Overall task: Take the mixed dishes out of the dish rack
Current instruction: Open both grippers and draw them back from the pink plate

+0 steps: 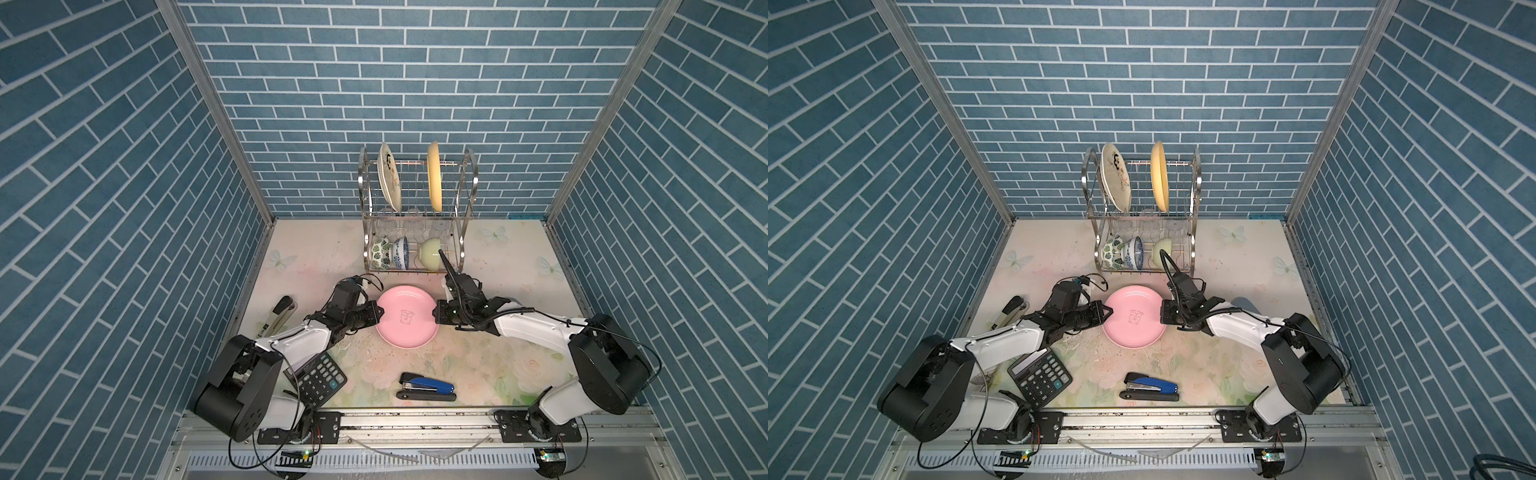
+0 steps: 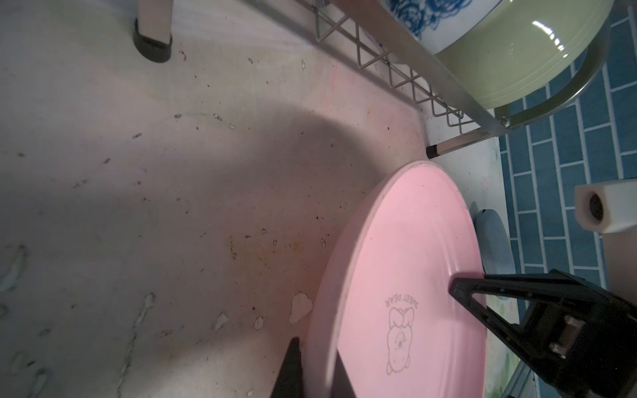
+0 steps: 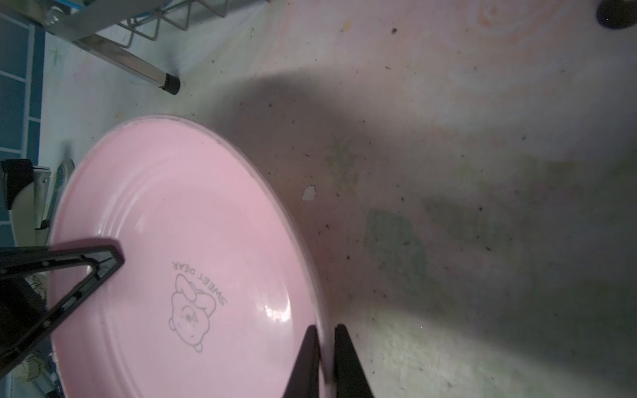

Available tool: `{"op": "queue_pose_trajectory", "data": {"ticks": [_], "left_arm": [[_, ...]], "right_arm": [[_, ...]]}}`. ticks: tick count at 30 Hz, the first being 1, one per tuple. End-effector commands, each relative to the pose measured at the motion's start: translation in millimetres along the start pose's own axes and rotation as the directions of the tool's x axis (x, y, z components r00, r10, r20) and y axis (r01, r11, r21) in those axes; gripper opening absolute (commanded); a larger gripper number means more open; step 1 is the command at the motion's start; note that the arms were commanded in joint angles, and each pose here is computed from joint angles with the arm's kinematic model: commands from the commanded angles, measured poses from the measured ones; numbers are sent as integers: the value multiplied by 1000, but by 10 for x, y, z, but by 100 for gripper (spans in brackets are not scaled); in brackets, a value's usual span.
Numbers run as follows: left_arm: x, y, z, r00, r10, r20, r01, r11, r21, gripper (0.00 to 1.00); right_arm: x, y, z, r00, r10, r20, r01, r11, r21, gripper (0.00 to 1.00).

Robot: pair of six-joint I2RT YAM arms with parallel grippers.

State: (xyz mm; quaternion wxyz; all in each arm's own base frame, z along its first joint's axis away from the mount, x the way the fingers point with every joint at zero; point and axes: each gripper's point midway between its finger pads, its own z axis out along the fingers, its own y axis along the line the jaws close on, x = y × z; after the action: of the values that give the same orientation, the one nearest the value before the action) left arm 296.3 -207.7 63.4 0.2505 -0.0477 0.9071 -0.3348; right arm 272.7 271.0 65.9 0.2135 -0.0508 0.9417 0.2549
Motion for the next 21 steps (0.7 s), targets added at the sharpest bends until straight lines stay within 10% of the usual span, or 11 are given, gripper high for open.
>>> {"op": "queue_pose_trajectory", "data": {"ticks": [1,21], "left_arm": [[52,58,107,1000,18,-4,-18,1000,-15,15],[-82,62,179,999,22,25,-20,998,-65,52]], "right_arm": [[-34,-15,57,1000,7,21,-7,1000,-20,4],[-87,-277,259,996,84,14,-83,995,-45,8]]}}
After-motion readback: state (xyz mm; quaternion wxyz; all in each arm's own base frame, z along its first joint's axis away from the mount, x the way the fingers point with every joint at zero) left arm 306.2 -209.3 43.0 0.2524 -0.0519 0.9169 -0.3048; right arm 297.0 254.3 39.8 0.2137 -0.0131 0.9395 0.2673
